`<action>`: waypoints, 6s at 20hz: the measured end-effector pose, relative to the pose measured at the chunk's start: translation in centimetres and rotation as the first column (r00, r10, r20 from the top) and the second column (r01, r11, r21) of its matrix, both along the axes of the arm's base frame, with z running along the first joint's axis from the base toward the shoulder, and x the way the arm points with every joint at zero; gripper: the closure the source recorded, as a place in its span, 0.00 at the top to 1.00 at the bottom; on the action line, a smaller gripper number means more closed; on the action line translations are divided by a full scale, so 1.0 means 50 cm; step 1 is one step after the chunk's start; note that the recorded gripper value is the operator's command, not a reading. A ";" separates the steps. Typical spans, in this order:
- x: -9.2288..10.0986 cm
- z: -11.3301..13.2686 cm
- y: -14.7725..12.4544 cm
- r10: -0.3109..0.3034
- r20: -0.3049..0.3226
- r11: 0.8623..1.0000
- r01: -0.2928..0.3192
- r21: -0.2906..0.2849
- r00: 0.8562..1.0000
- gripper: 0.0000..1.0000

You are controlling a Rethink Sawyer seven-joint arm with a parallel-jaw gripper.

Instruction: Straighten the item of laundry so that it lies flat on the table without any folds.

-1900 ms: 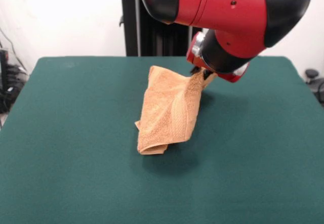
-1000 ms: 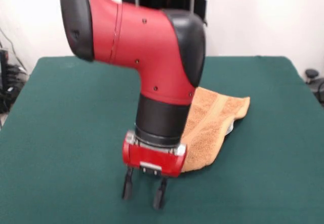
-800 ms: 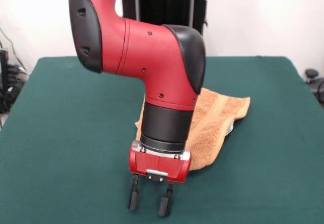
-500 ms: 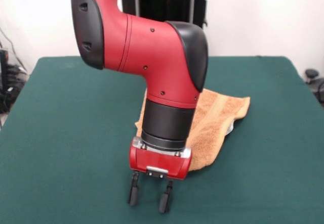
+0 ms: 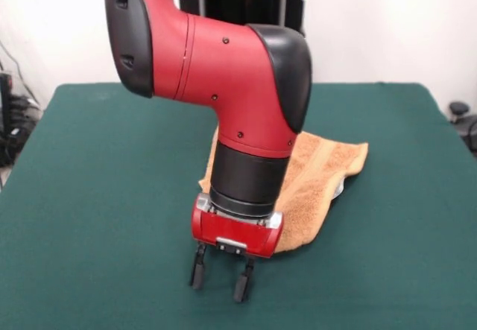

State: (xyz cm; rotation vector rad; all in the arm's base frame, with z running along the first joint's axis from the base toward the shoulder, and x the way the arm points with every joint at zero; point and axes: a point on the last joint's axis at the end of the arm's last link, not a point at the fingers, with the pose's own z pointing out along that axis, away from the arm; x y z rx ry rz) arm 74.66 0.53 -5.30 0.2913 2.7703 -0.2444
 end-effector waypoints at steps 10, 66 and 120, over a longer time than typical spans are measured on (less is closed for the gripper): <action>-0.023 0.057 0.008 -0.158 -0.392 0.987 0.156 -0.037 0.906 1.00; 0.076 0.011 0.079 -0.169 -0.371 0.972 0.216 0.088 0.913 1.00; 0.038 0.040 0.149 -0.089 -0.283 0.988 0.121 0.100 0.955 1.00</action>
